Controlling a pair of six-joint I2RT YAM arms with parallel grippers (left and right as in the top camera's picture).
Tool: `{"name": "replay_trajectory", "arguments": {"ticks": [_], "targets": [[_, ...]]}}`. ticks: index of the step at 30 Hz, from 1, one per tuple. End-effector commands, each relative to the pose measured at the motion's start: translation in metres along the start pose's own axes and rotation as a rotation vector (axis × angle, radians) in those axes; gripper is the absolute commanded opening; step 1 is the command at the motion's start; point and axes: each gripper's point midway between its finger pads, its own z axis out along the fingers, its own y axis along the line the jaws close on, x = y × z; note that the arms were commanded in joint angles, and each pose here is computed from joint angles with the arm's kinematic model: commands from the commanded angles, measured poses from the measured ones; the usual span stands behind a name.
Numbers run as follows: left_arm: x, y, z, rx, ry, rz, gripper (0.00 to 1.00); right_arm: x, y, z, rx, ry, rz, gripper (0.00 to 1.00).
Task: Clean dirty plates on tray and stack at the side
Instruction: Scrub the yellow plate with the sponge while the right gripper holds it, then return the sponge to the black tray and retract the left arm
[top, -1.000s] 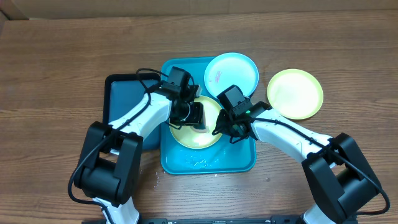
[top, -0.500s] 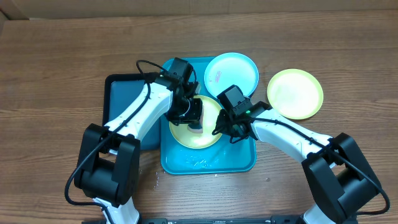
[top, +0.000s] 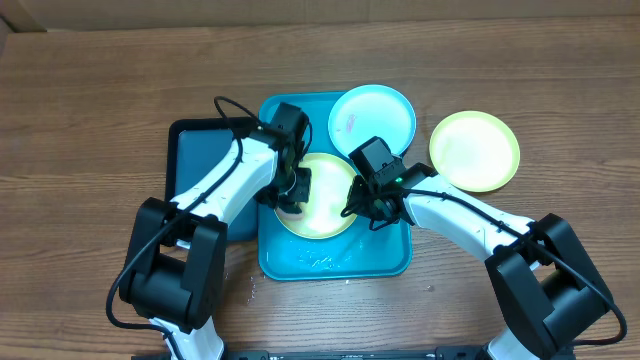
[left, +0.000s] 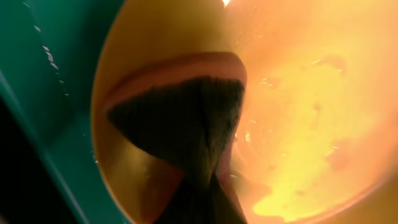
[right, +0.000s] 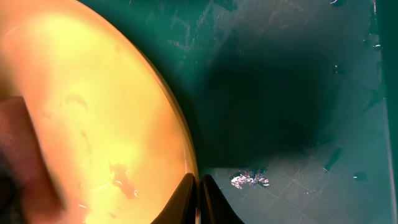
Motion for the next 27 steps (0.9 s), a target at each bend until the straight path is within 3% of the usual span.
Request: {"name": "replay_trajectory", "arguments": {"ticks": [1, 7, 13, 21, 27], "targets": [[0.015, -0.006, 0.012, 0.056, 0.030, -0.006, 0.04, -0.001, -0.002, 0.002, 0.008, -0.005, 0.001, 0.06], [0.026, -0.041, 0.013, 0.271, 0.080, -0.006, 0.04, -0.001, -0.002, 0.002, 0.007, -0.005, 0.001, 0.06], [0.007, -0.088, -0.004, 0.526, 0.007, 0.054, 0.04, -0.001, -0.002, 0.002, 0.007, -0.005, 0.001, 0.05], [-0.019, -0.085, -0.036, 0.567, -0.060, 0.041, 0.04, 0.000, -0.003, 0.002, 0.011, -0.002, 0.001, 0.06], [-0.042, -0.043, -0.094, 0.508, -0.178, 0.013, 0.04, 0.000, -0.003, 0.002, 0.010, -0.002, 0.002, 0.12]]}}
